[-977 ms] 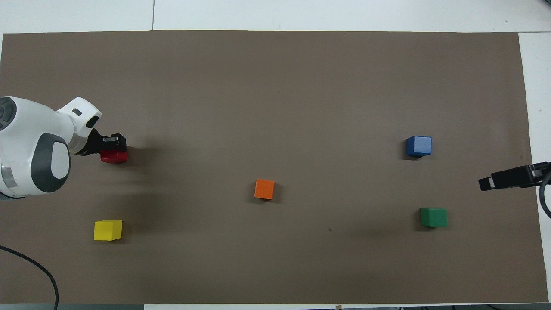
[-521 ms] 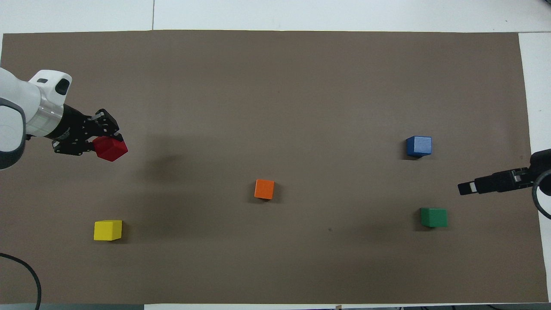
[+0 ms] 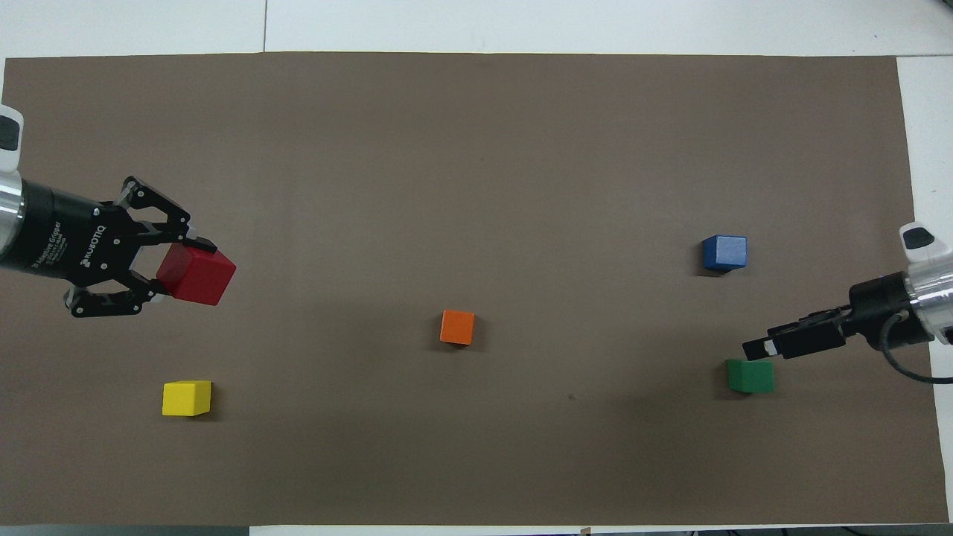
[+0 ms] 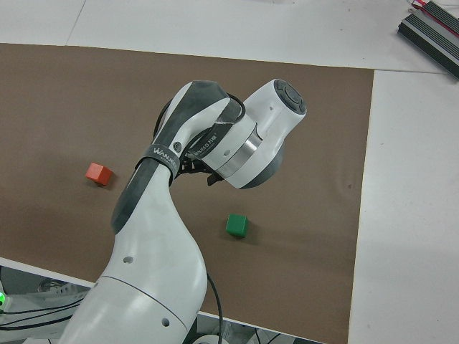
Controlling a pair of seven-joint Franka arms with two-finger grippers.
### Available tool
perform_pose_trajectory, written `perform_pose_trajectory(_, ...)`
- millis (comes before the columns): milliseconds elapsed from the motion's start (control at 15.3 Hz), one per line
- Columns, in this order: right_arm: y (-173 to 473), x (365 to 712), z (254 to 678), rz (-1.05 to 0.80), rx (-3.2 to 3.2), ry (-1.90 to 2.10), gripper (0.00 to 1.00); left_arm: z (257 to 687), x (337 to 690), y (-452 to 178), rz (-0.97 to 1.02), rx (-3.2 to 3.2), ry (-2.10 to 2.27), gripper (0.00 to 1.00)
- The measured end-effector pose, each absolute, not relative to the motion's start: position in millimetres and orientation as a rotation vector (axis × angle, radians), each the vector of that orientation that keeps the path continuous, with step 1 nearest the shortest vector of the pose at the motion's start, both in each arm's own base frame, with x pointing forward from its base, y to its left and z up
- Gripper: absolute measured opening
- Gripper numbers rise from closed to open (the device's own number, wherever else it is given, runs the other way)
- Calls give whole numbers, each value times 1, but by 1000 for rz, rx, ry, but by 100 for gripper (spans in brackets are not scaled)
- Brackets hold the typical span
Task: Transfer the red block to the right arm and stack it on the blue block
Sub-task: 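Lift the red cube with the left gripper while the right gripper approaches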
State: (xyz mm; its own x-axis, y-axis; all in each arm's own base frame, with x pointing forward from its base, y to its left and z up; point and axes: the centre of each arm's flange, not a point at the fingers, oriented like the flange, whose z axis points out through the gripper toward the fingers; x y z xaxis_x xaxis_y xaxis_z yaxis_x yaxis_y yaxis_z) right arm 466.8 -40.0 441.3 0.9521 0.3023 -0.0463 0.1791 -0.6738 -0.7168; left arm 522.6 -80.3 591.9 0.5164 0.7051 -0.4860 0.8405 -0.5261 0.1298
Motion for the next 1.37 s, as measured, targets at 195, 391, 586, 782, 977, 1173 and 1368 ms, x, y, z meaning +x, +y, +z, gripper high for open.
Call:
perform_pose_trajectory(195, -32, 465, 408, 194, -2211, -362, 100, 602, 510, -130, -700, 2248, 1435, 55)
perform_pose_trajectory(391, -24, 462, 388, 172, -2124, -380, 100, 608, 508, -151, -855, 2068, 1526, 55)
perform_pose_trajectory(586, -10, 455, 379, 155, -2008, -380, 100, 610, 506, -160, -920, 1985, 1604, 55)
perform_pose_trajectory(782, 7, 443, 352, 118, -1892, -420, 100, 602, 501, -182, -959, 1956, 1646, 55)
perform_pose_trajectory(977, 21, 438, 306, 110, -1790, -438, 100, 590, 496, -189, -1003, 1841, 1671, 55)
perform_pose_trajectory(1173, 39, 441, 284, 111, -1690, -384, 100, 575, 487, -188, -962, 1732, 1717, 55)
perform_pose_trajectory(1368, 57, 451, 281, 101, -1591, -345, 100, 560, 456, -210, -834, 1647, 1762, 55)
